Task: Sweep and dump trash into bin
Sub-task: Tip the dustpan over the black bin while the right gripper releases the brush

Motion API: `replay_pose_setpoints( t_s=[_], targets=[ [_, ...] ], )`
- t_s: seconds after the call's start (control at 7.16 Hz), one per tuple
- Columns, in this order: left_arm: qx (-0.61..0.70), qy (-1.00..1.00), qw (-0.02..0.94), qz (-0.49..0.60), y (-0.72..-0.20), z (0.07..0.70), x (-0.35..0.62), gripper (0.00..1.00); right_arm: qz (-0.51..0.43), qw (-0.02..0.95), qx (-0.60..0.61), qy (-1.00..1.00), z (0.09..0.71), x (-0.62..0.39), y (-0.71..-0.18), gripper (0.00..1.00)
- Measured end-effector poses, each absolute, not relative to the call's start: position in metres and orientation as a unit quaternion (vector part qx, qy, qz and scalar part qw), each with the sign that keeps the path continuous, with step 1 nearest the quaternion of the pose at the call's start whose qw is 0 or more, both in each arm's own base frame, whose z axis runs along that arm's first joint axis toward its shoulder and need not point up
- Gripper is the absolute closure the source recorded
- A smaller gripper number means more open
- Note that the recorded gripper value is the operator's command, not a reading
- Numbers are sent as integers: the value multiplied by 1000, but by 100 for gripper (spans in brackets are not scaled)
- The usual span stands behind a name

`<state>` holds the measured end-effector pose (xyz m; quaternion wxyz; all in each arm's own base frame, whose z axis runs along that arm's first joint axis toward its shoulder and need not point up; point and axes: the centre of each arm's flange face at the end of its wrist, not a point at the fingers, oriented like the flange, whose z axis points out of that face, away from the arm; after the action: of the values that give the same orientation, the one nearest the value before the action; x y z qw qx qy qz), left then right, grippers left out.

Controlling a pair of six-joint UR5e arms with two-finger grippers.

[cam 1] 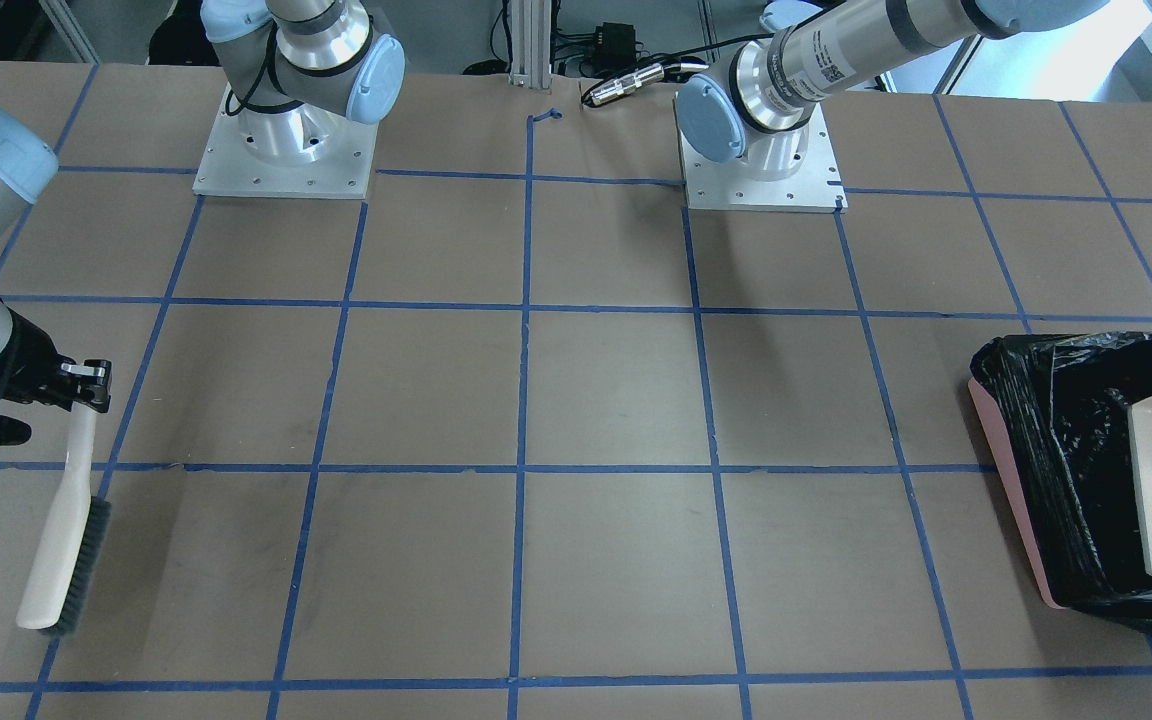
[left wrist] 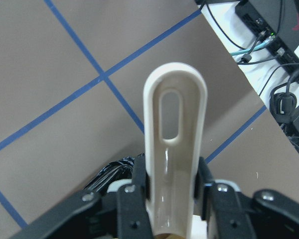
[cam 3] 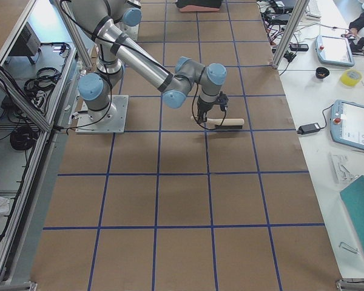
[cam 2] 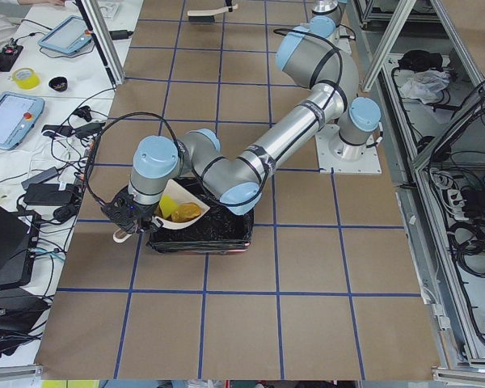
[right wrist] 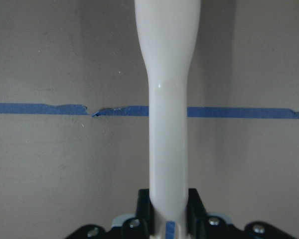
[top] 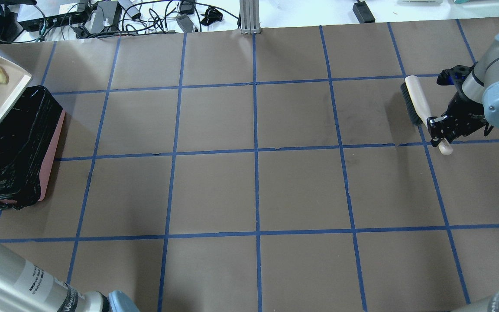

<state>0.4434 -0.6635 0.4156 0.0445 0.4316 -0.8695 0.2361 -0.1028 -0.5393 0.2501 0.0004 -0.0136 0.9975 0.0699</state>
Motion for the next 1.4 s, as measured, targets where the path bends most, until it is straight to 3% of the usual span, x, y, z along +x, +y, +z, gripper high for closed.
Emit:
replay_pose_setpoints(
  t_s=[0.14,0.7,1.4],
  targets=[
    [401,-874,48,272,-664,415,439,100,71,0,-13,997,248,-103,-539,0],
    [294,-879,69,368,-634,430,389,100,69,-35,-12,997,278,-110,-543,0],
    [197,-898,54,390,-583,450,365,100,30,-32,13,999,513,-65,-556,0]
  ],
)
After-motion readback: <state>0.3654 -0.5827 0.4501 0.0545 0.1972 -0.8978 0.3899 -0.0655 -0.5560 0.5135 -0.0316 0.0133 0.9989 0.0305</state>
